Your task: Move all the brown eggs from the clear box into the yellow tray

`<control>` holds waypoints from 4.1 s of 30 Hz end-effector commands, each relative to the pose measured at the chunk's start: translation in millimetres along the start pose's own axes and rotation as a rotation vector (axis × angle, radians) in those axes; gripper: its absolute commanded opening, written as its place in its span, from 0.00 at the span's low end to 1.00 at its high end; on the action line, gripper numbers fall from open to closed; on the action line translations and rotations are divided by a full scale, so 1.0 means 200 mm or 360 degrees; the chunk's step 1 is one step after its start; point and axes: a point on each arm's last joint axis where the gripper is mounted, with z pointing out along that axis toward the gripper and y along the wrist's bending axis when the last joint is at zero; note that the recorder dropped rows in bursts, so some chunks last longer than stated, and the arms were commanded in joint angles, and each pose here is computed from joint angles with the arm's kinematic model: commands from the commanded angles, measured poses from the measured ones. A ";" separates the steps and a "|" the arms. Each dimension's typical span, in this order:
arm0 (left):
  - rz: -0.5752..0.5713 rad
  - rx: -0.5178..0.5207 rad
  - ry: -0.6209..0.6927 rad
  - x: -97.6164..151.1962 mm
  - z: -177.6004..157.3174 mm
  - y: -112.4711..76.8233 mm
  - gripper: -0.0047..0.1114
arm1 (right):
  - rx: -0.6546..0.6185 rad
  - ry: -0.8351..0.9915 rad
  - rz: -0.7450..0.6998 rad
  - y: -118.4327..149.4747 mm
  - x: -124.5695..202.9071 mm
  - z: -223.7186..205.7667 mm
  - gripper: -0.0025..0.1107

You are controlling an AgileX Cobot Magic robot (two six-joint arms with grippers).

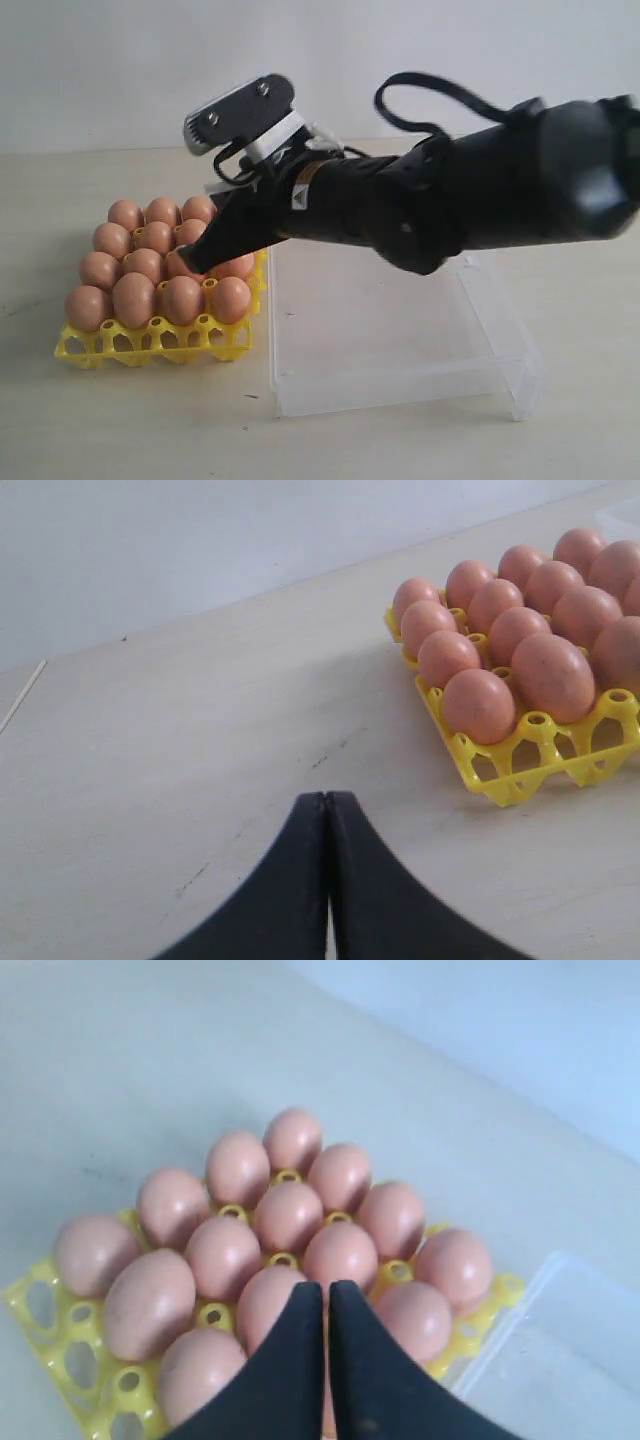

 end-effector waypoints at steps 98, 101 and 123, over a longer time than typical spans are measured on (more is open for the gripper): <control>-0.0006 -0.0003 -0.0029 -0.01 0.00 0.00 0.04 | 0.1161 -0.0510 0.0254 -0.12 0.87 -1.53 0.02; -0.0006 -0.0003 -0.0029 -0.01 0.00 0.00 0.04 | 0.1154 -0.0521 0.0279 -0.12 0.87 -1.53 0.02; -0.0006 -0.0003 -0.0029 -0.01 0.00 0.00 0.04 | 0.1132 -0.0567 0.0408 -0.11 0.87 -1.53 0.02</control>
